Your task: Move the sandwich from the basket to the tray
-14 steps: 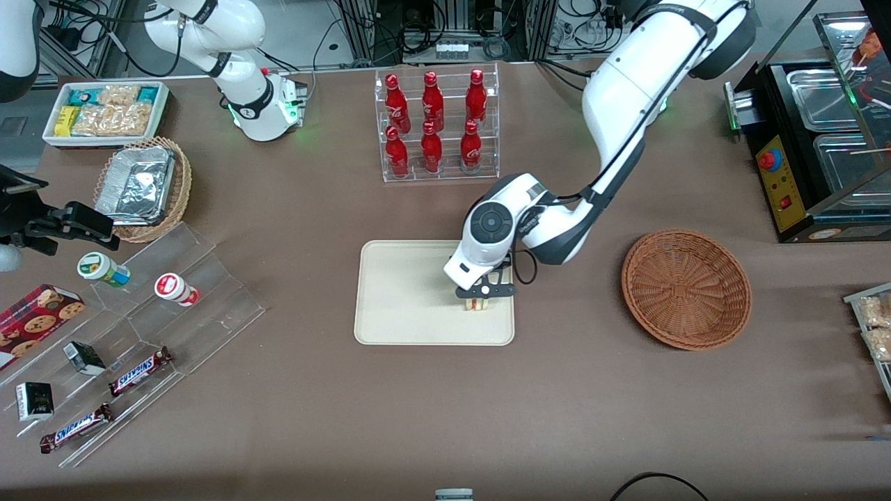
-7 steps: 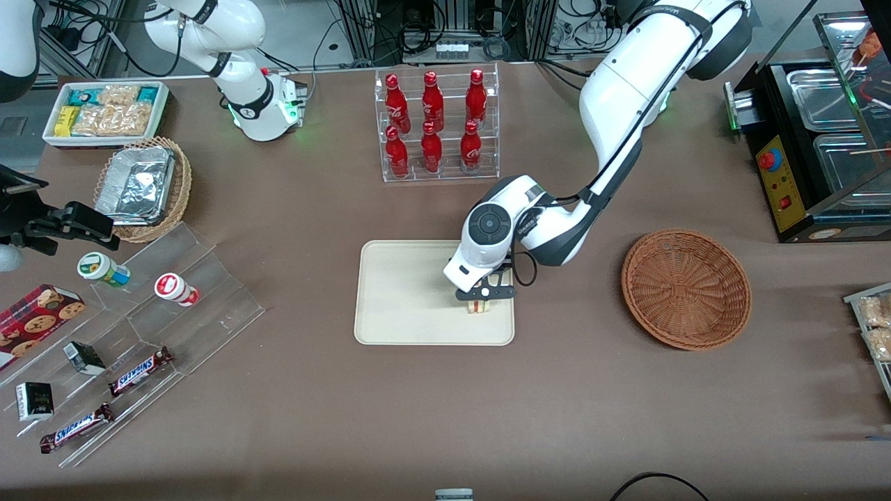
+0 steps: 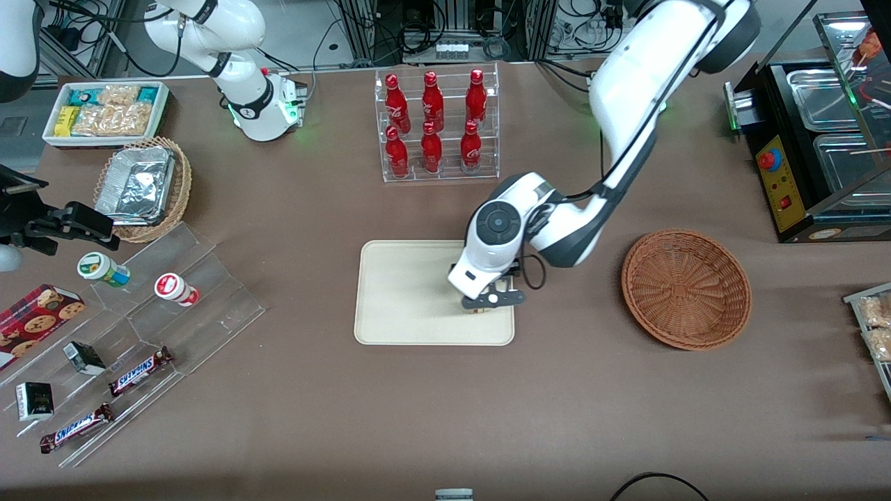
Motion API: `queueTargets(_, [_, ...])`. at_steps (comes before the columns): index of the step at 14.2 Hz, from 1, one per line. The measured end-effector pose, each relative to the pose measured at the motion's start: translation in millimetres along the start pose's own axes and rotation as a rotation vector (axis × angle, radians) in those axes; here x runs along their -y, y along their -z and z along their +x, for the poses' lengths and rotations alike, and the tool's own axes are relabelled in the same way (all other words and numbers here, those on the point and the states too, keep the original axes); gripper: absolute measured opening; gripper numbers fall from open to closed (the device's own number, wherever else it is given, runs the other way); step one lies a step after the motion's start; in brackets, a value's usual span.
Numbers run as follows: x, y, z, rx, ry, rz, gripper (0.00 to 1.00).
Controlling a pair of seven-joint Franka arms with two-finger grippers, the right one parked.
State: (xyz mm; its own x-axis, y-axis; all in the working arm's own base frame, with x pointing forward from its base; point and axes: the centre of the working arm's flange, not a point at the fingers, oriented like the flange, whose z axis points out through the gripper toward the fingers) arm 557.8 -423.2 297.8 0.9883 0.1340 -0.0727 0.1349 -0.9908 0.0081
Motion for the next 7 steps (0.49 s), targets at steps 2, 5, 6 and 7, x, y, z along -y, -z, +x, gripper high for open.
queueTargets(2, [32.8,59.5,14.3,-0.015,0.061,0.013,1.0])
queueTargets(5, [100.6,126.8,39.8,-0.042,0.12,0.04,1.0])
queueTargets(6, [123.9,139.5,46.8,-0.041,0.113,0.05,1.0])
queueTargets(7, [146.5,149.7,52.7,-0.037,0.109,0.054,1.0])
